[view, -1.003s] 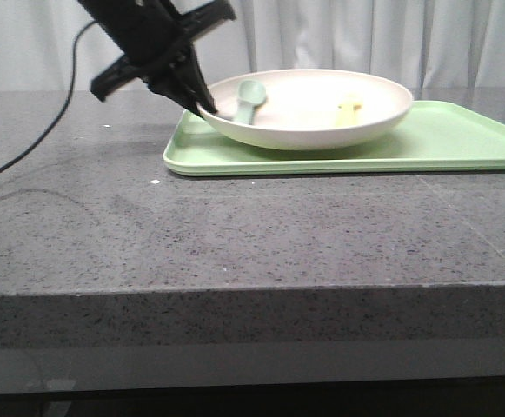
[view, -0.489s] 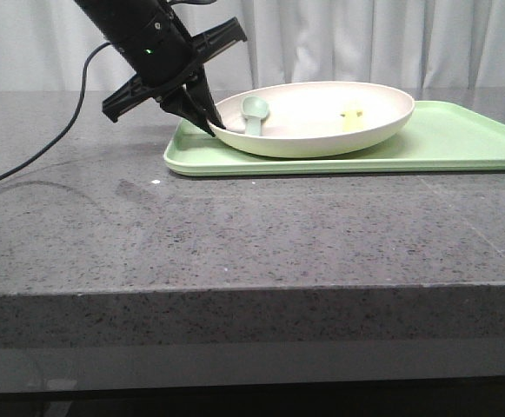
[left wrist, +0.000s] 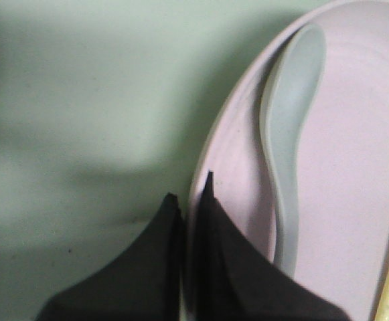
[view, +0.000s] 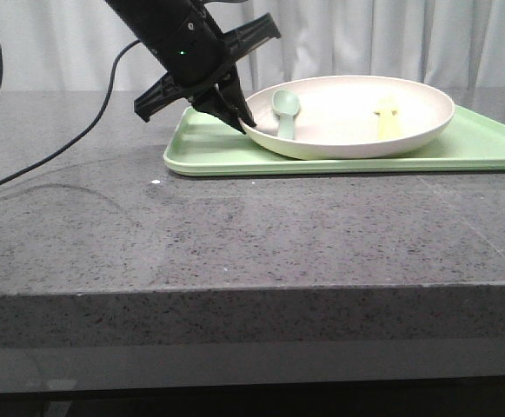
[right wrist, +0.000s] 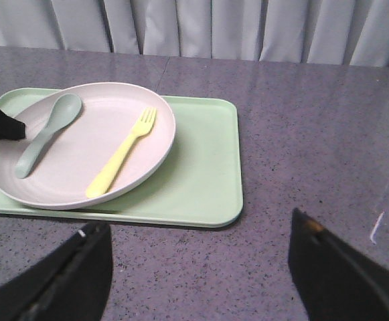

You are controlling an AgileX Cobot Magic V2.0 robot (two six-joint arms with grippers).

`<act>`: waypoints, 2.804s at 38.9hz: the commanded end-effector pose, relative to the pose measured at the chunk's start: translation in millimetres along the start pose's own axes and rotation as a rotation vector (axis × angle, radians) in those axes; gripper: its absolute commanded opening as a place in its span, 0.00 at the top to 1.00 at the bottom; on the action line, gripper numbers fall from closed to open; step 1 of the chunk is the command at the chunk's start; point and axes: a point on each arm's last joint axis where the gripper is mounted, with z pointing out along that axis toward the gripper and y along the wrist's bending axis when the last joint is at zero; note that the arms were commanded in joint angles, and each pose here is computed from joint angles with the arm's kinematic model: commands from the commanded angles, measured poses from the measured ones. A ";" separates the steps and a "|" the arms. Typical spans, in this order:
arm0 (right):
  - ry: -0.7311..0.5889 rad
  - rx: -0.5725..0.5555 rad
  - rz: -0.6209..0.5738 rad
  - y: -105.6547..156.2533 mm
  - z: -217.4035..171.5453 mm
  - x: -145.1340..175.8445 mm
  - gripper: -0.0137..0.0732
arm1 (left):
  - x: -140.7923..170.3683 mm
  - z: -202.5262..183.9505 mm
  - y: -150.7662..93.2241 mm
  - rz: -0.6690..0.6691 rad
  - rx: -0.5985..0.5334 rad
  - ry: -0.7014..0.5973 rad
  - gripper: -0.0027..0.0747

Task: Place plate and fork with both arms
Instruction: 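Open the left gripper and withdraw it from the plate, then lower the right gripper onto the yellow fork in the plate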

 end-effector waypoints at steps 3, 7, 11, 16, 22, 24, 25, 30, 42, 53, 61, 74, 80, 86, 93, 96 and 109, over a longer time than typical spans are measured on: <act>-0.102 0.009 -0.009 -0.5 -1.9 -18.3 0.19 | -13.7 -34.7 -32.0 -0.013 0.114 -0.126 0.87; -0.102 0.009 -0.009 -0.5 -1.9 -18.3 0.19 | -12.5 -34.3 -33.4 -0.010 0.116 -0.123 0.71; -0.102 0.009 -0.009 -0.5 -1.9 -18.3 0.19 | -12.5 -35.1 -33.7 -0.010 0.116 -0.123 0.57; -0.102 0.009 -0.009 -0.5 -1.9 -18.3 0.19 | -12.8 -48.0 -38.7 0.019 0.119 -0.127 0.54; -0.102 0.009 -0.009 -0.5 -1.9 -18.3 0.19 | -12.8 -75.4 -47.4 0.074 0.111 -0.138 0.55; -0.102 0.009 -0.009 -0.5 -1.9 -18.3 0.19 | -13.2 -87.0 -48.7 0.109 0.096 -0.142 0.55; -0.102 0.009 -0.009 -0.5 -1.9 -18.3 0.19 | -13.3 -92.3 -49.3 0.137 0.092 -0.144 0.55; -0.114 0.010 -0.008 -0.6 -2.0 -19.4 0.19 | -10.9 -126.0 -53.1 0.260 0.085 -0.123 0.55; -0.092 0.008 -0.008 -0.4 -1.8 -17.4 0.19 | 11.0 -218.3 -30.4 0.412 0.052 -0.198 0.55; 0.034 -0.045 0.085 4.7 -1.9 -11.5 0.19 | 74.4 -286.9 42.6 0.473 0.014 -0.244 0.55; 0.194 -0.112 0.072 12.1 5.3 -31.1 0.20 | 128.8 -303.1 68.2 0.509 -0.065 -0.243 0.55; 0.414 -0.268 -0.017 37.2 50.5 -69.2 0.20 | 158.7 -311.9 72.6 0.532 -0.074 -0.263 0.55; 0.508 -0.315 -0.064 52.5 82.9 -84.7 0.20 | 158.8 -311.9 72.5 0.532 -0.074 -0.263 0.55; 0.605 -0.305 -0.055 60.8 122.9 -94.6 0.22 | 158.5 -311.5 72.7 0.532 -0.074 -0.262 0.55; 0.637 -0.209 -0.048 61.2 166.8 -106.6 0.22 | 158.2 -311.1 72.9 0.531 -0.074 -0.260 0.55; 0.656 -0.154 -0.043 59.9 183.9 -109.2 0.22 | 158.2 -311.1 72.9 0.531 -0.074 -0.260 0.55; 0.781 -0.044 0.024 67.4 252.1 -108.9 0.22 | 157.8 -311.2 72.9 0.531 -0.075 -0.264 0.55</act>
